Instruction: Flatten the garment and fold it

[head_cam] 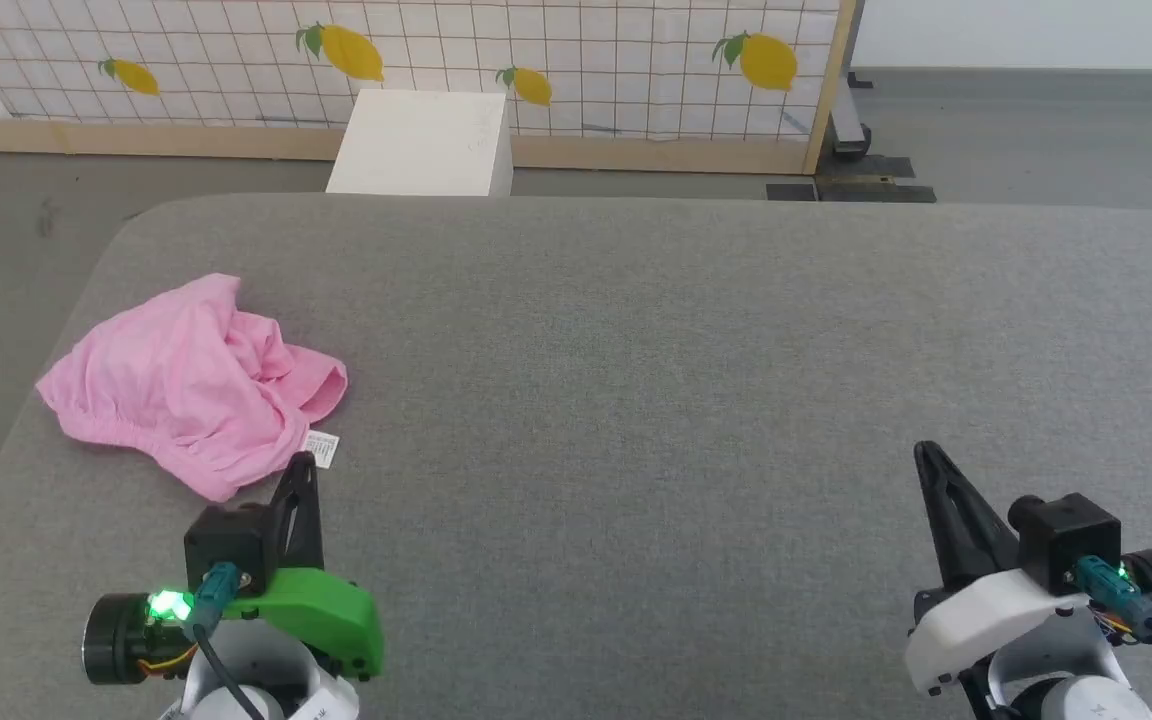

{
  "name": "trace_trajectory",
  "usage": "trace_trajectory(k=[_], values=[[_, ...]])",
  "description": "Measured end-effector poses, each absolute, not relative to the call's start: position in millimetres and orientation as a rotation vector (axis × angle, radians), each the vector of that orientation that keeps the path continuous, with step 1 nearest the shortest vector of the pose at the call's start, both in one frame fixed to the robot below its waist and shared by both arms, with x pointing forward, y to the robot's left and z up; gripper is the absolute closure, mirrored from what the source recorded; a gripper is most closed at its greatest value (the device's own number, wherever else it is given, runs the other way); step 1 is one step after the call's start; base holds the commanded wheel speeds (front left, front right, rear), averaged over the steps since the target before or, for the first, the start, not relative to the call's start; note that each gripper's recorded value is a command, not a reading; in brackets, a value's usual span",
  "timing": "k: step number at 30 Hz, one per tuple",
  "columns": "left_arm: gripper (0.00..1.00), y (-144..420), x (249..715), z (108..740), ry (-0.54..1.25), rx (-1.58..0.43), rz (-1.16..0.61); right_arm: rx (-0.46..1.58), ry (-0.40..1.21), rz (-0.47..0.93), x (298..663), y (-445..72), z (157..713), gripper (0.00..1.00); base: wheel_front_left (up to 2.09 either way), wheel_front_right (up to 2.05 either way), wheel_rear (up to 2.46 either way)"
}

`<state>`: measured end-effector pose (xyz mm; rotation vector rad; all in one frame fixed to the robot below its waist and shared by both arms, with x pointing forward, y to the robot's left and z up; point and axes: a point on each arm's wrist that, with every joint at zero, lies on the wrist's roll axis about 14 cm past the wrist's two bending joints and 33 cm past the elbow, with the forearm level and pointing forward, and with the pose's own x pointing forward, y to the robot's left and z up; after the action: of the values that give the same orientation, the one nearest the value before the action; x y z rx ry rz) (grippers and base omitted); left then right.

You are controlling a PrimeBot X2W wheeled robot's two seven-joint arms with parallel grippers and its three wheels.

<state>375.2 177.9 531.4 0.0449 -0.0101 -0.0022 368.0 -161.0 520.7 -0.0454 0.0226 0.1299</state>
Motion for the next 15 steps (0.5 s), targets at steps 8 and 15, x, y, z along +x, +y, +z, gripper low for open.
trace_trajectory(k=[8,15], values=[[1.00,177.8,375.2,531.4,-0.010,0.045,-0.002,-0.045,0.023,0.130,368.0,-161.1,520.7,1.00,0.00,0.00,0.00],[1.00,177.9,375.2,531.4,-0.010,0.045,-0.002,-0.045,0.023,0.130,368.0,-161.0,520.7,1.00,0.00,0.00,0.00]])
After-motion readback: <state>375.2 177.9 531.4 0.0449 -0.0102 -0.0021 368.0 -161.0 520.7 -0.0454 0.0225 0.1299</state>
